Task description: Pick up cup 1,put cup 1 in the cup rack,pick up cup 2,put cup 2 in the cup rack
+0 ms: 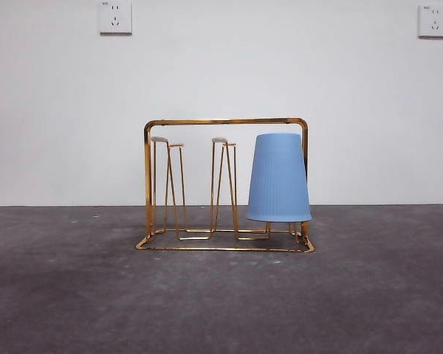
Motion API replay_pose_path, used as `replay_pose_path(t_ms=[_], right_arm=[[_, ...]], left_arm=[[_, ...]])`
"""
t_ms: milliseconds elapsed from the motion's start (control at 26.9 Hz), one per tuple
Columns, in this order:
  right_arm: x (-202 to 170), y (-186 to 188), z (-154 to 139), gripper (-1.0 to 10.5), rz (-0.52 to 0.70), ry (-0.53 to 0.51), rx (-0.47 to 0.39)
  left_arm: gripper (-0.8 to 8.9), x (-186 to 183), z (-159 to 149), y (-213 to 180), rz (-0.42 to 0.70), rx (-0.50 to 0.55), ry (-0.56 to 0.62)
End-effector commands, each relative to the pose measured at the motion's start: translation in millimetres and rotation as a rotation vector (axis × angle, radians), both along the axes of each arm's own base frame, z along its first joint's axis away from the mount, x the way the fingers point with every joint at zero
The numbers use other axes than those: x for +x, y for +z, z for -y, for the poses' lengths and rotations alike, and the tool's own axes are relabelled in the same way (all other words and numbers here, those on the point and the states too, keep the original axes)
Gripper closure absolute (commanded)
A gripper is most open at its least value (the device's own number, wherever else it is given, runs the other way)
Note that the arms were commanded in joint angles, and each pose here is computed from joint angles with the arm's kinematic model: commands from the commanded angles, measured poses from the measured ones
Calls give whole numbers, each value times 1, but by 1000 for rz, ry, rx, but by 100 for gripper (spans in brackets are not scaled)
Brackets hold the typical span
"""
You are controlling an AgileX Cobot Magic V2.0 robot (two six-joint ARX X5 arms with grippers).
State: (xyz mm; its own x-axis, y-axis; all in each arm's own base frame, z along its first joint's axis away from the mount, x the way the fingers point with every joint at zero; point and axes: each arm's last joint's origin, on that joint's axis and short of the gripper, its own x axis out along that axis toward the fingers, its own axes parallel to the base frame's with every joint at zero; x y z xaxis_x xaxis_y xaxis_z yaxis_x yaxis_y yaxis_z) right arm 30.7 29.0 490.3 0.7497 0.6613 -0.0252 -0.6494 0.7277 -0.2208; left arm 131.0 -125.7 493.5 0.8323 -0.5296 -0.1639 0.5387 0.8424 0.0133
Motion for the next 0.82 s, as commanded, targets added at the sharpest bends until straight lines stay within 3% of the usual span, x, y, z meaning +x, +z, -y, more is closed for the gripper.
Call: replay_pose_path(t_ms=[37, 408, 817], right_arm=[[0, -2, 0, 783, -14, -4, 6], [0, -7, 0, 783, -63, -6, -17], [0, -10, 1, 783, -102, -8, -20]], left_arm=[[820, 9, 10, -23, 6, -4, 3], [820, 38, 26, -105, -10, 51, 129], [820, 83, 20, -142, -63, 65, 168]])
